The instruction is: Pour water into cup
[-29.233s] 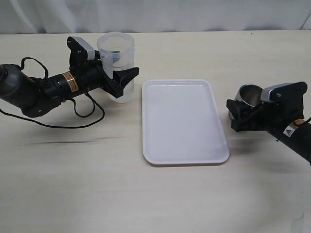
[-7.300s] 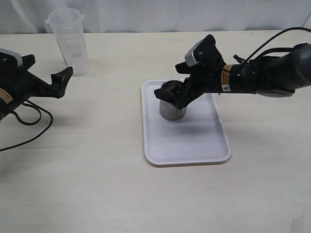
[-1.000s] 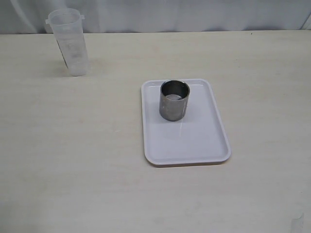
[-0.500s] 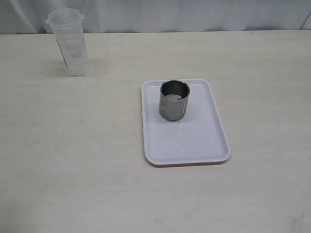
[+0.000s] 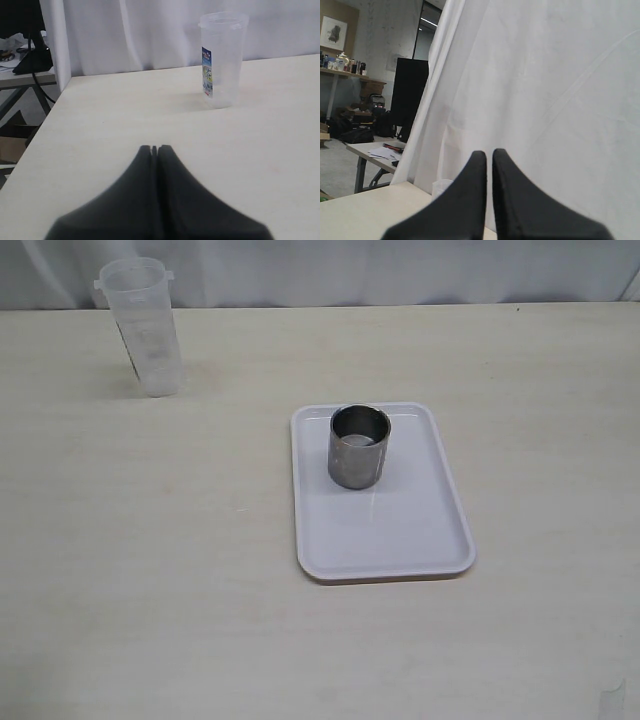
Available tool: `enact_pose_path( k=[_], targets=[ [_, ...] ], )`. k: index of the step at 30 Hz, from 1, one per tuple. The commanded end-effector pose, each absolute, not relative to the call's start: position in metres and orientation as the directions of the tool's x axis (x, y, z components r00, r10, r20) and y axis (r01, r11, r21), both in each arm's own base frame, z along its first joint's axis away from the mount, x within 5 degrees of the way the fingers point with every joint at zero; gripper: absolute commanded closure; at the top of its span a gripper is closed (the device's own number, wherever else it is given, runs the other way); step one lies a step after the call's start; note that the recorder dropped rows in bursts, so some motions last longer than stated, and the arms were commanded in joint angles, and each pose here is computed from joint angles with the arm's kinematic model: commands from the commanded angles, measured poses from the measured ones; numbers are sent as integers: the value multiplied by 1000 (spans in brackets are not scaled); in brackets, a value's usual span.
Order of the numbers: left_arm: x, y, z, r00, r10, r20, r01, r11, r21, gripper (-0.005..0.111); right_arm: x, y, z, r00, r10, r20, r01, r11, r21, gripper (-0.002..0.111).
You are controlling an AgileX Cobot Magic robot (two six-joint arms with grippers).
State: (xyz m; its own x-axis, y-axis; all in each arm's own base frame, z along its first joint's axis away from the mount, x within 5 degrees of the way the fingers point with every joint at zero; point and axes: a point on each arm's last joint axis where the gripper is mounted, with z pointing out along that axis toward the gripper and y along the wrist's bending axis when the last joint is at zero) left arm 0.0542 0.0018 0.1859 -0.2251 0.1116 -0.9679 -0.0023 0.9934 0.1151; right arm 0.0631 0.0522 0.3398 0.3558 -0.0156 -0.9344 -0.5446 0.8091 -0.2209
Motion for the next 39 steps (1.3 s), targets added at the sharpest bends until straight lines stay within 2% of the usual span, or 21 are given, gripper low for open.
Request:
enact_pose_path(
  k=[1, 18, 21, 29, 39],
  targets=[
    [54, 2, 185, -221, 104, -970, -2, 994, 107, 107, 63, 51, 338, 349, -10, -937, -539, 816, -209, 104],
    [54, 2, 185, -221, 104, -970, -2, 994, 107, 107, 63, 51, 337, 346, -11, -938, -540, 816, -208, 104],
    [54, 2, 185, -221, 104, -970, -2, 994, 107, 107, 63, 50, 329, 324, 30, -946, -542, 825, -160, 104],
    [54, 2, 185, -221, 104, -970, -2, 994, 107, 107, 58, 38, 299, 426, -4, -905, -405, 894, -194, 104],
    [54, 2, 185, -221, 104, -970, -2, 994, 107, 107, 50, 22, 246, 450, -16, -893, -260, 954, -148, 104]
  ],
)
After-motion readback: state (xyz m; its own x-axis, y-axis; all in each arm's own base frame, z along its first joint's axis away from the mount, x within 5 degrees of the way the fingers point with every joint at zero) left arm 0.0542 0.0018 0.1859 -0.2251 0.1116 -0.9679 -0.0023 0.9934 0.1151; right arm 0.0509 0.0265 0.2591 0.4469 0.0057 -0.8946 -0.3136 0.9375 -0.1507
